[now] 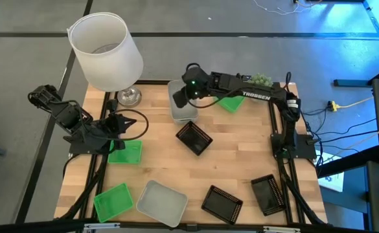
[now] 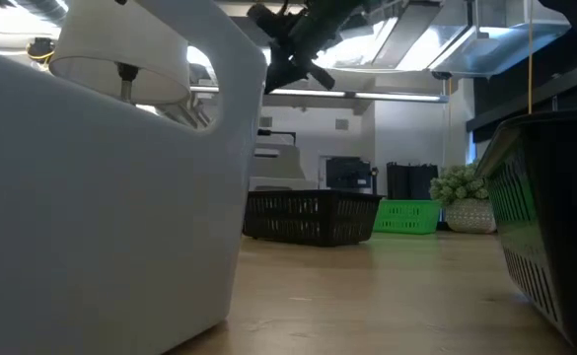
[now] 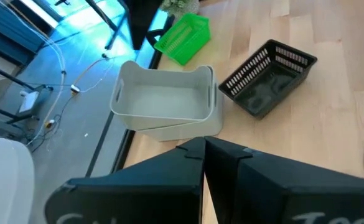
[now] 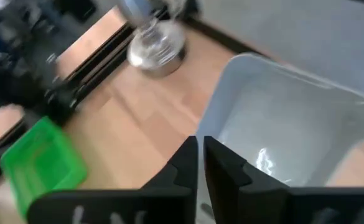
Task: Stack baskets by color
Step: Stack the middle gray bin on the top gray bin
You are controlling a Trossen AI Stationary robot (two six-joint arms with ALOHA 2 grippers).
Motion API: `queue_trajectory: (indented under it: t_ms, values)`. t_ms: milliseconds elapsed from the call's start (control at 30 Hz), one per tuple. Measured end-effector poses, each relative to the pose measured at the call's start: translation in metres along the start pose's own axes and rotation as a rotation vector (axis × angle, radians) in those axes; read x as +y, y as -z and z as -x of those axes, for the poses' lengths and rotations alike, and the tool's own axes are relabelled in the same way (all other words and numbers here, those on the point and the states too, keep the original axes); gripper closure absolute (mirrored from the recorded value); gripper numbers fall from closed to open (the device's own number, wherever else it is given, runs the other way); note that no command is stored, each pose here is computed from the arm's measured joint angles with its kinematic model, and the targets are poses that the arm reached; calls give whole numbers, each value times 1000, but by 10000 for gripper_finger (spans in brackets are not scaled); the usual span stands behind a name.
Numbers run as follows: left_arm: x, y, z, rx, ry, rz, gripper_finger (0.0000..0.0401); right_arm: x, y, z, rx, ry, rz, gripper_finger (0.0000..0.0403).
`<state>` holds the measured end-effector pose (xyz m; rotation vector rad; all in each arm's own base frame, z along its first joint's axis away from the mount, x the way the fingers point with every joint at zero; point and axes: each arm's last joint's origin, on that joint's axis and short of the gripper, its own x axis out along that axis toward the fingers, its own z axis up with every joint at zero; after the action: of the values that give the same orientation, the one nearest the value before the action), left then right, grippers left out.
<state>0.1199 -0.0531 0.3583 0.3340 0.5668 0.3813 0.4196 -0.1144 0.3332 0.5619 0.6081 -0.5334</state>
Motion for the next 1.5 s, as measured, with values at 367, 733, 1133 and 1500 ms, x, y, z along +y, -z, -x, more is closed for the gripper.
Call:
queue_trajectory:
  t_ms: [367,733,1133,1500]
  values:
    - [6,-1,-3,-31,-128,278,401,-17,-4,-2,64,-17,457,270]
    - [16,-1,-11,-19,-215,510,401,-48,-15,-3,109,-22,744,259]
    - [26,0,-19,8,-306,534,401,-82,-29,-2,113,-43,785,264]
    - [33,1,-24,30,-361,530,401,-102,-29,-43,110,57,999,264]
